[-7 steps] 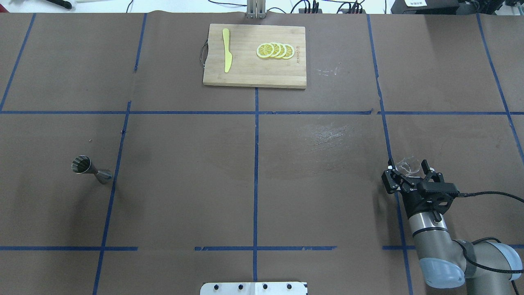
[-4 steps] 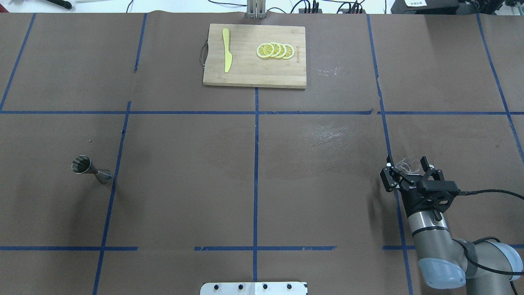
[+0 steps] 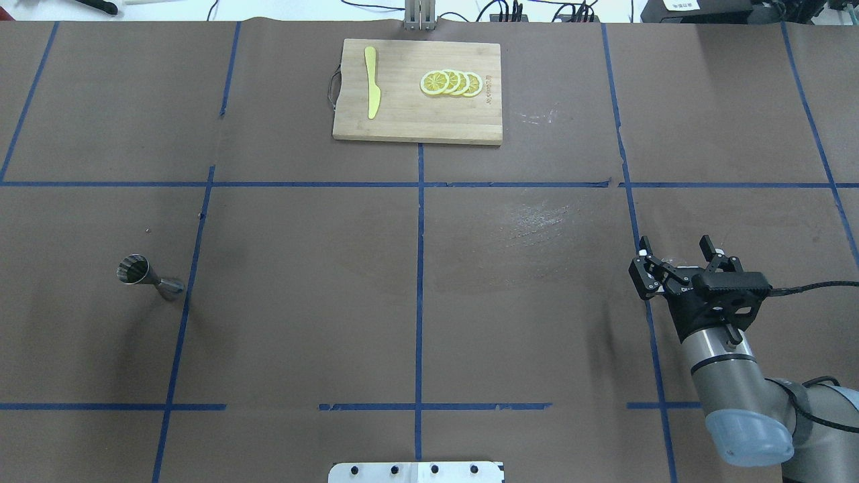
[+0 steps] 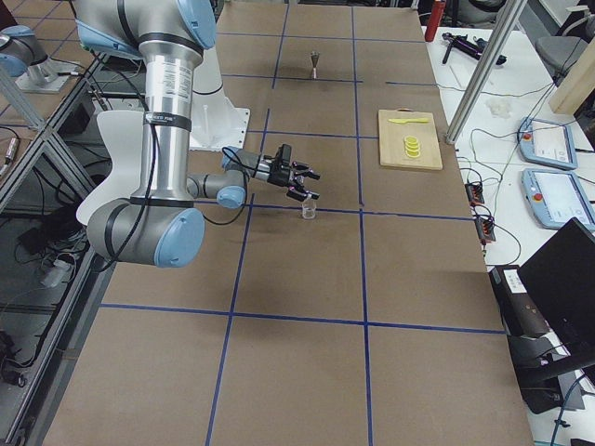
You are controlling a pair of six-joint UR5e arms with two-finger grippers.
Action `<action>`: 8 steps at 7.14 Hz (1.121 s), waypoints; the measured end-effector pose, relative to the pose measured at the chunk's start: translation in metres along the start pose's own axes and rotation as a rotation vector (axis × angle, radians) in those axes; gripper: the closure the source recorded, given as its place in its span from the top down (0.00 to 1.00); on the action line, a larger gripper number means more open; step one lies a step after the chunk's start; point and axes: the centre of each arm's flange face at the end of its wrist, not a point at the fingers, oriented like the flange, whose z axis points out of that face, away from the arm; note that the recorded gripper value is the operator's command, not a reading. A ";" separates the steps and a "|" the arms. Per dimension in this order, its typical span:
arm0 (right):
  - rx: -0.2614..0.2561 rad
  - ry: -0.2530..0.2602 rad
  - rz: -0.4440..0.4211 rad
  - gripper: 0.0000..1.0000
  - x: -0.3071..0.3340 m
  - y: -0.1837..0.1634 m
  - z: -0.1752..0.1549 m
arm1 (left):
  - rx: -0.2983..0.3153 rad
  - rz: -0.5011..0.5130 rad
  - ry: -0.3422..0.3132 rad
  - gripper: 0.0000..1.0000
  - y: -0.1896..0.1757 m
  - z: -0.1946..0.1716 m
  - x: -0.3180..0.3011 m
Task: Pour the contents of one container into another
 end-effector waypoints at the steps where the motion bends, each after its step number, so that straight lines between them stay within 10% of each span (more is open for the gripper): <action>1: -0.061 0.006 -0.031 1.00 0.007 -0.021 0.015 | 0.000 0.000 0.000 1.00 0.000 0.000 0.000; 8: -0.674 -0.069 -0.137 1.00 0.239 -0.201 0.105 | 0.015 0.017 0.000 1.00 -0.001 0.000 0.000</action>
